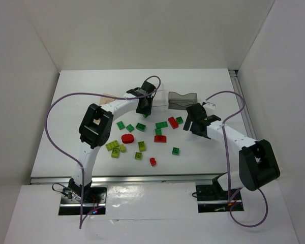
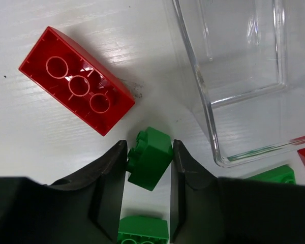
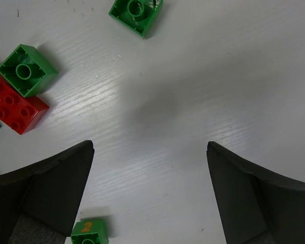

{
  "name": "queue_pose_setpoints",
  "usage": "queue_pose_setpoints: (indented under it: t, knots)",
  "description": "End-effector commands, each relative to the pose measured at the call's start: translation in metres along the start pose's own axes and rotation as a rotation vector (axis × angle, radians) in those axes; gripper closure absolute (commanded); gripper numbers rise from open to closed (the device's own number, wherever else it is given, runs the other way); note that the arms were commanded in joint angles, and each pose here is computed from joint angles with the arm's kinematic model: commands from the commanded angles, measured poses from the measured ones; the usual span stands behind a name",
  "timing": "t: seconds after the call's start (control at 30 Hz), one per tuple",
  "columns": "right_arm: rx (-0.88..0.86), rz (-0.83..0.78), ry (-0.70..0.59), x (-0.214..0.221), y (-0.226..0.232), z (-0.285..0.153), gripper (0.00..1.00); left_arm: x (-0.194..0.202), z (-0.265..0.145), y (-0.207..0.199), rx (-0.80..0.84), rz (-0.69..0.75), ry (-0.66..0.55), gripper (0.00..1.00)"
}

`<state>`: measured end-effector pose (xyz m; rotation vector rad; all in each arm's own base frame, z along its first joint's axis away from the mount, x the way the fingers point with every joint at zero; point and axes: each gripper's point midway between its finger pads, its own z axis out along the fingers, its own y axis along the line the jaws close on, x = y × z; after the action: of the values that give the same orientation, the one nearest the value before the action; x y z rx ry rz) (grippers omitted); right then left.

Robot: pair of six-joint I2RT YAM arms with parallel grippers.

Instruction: Sort the legos into containers by color

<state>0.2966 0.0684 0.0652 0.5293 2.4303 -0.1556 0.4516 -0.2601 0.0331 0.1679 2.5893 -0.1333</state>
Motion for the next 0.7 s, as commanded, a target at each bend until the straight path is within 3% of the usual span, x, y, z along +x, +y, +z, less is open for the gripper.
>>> queue_pose_setpoints:
  t: [0.0, 0.13, 0.3, 0.67]
  knots:
    - [0.032, -0.017, 0.008, 0.005, -0.005, 0.002, 0.0, -0.019, -0.005, -0.002, -0.002, 0.002, -0.049, 0.62]
    - [0.026, -0.012, 0.0, 0.002, -0.003, 0.0, 0.0, -0.031, -0.034, 0.008, -0.04, -0.004, -0.091, 0.79]
    - [0.026, -0.012, 0.0, 0.002, -0.003, 0.0, 0.0, -0.053, -0.082, 0.043, -0.081, -0.061, -0.161, 0.79]
    - [0.013, -0.02, 0.007, 0.004, 0.002, 0.001, 0.0, -0.056, -0.102, 0.159, -0.228, -0.299, -0.161, 0.79]
